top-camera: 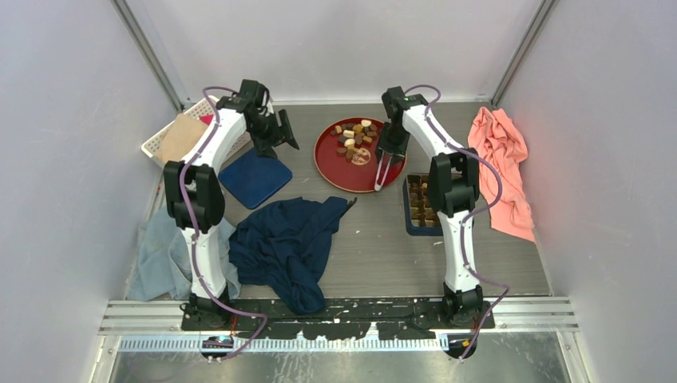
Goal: Pack the chocolate
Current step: Pick up the fake chocolate from the plate.
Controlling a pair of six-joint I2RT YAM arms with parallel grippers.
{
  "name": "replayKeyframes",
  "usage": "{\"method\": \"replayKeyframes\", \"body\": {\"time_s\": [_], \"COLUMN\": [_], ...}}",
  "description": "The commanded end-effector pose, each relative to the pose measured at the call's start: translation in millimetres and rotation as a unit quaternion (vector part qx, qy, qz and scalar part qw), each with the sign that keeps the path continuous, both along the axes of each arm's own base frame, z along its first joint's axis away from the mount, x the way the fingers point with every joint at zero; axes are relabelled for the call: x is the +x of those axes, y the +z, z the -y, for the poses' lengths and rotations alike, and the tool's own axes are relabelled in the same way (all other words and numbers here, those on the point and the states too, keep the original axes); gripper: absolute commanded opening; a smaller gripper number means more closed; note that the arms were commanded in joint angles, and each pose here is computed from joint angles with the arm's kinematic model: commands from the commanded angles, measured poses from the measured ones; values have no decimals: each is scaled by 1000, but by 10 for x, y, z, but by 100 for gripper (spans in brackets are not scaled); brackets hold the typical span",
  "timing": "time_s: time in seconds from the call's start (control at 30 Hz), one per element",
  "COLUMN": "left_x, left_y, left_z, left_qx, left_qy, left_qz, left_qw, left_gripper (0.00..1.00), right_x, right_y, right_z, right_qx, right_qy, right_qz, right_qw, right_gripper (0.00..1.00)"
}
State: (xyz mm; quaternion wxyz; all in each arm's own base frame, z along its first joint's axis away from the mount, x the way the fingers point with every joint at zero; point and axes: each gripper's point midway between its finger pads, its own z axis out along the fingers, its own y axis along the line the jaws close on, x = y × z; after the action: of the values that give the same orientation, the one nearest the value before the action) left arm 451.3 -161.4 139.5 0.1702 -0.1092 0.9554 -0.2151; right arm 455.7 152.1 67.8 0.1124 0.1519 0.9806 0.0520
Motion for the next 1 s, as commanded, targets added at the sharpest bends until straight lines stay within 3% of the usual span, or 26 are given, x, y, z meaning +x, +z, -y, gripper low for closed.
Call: {"method": "replayKeyframes", "body": {"time_s": [0.0, 0.67, 0.97], "left_x": [58, 144, 163], "left_y": [287, 246, 247], "left_z": [-36, -13, -36], "left_qx": [-8, -16, -13], "left_qy": [-3, 3, 4], "left_qz": [44, 40, 42], "left_qw": [999, 999, 999], "left_gripper": [74, 74, 74], "right_x": [148, 17, 204], "right_y": [121, 67, 67], "right_z": [-103, -22, 29], "right_qx": [27, 40, 38], "right_qy": [-9, -25, -27], "right_qz": [28, 8, 18], "right_qw": [999, 999, 999], "right_gripper": [45, 45, 46]}}
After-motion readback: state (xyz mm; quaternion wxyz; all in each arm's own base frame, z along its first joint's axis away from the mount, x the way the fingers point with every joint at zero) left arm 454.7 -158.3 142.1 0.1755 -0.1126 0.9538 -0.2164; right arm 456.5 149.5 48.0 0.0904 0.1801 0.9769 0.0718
